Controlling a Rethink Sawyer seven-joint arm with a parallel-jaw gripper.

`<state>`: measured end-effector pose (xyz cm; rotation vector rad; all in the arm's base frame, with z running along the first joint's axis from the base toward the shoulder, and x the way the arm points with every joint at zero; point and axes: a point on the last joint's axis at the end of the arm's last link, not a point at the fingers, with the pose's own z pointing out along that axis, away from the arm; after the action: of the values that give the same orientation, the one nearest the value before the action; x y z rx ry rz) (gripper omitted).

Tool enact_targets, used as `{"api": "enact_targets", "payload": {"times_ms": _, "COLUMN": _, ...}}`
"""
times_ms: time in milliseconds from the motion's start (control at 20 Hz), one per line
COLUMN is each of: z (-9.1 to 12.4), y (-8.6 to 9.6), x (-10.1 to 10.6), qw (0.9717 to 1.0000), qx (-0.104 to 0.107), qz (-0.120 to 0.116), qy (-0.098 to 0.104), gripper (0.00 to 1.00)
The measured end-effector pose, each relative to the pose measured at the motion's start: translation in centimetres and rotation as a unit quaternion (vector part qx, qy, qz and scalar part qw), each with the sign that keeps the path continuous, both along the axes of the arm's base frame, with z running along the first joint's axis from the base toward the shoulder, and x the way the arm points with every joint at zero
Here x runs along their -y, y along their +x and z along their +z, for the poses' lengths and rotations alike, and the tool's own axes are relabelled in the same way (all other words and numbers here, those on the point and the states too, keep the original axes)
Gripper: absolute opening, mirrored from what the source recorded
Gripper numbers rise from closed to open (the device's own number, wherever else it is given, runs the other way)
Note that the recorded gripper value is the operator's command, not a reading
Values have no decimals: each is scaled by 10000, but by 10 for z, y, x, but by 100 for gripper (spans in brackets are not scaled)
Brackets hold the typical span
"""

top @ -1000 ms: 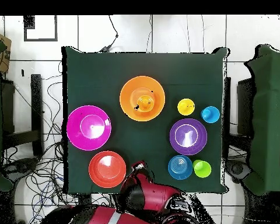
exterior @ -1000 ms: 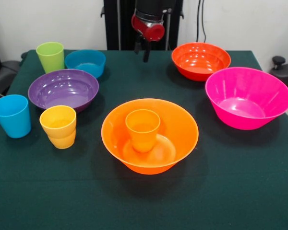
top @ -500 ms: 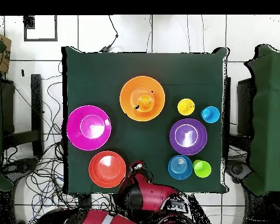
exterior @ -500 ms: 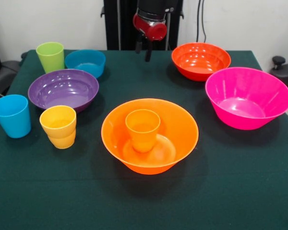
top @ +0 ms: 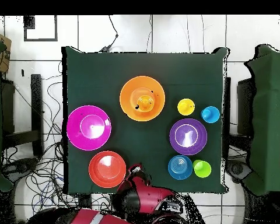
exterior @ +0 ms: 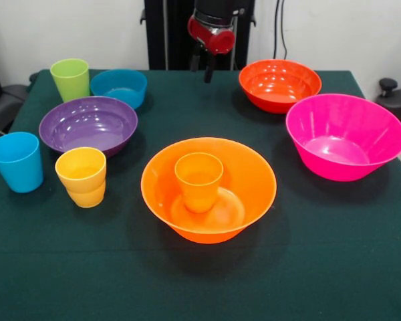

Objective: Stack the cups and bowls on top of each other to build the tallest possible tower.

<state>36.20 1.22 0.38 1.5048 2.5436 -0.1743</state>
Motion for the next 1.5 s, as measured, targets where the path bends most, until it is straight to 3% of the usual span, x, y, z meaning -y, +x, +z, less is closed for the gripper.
{"api": "enact_targets", "payload": {"times_ms": 700, "z": -8, "y": -9, "x": 4, "qw": 10000, "qx": -37, "qz": -7, "qy": -5, "gripper": 100}}
{"api": "enact_targets", "payload": {"times_ms": 1050, "z": 5, "y": 0, "x": 27, "qw": 9998, "qx": 50, "qz": -168, "qy": 78, "gripper": 100}}
{"api": "enact_targets", "payload": {"times_ms": 1350, "z": 14, "y": 16, "x": 49, "qw": 9987, "qx": -205, "qz": -429, "qy": 176, "gripper": 100}}
{"api": "enact_targets", "payload": {"times_ms": 1500, "z": 18, "y": 28, "x": 57, "qw": 9981, "qx": -378, "qz": -443, "qy": 196, "gripper": 100}}
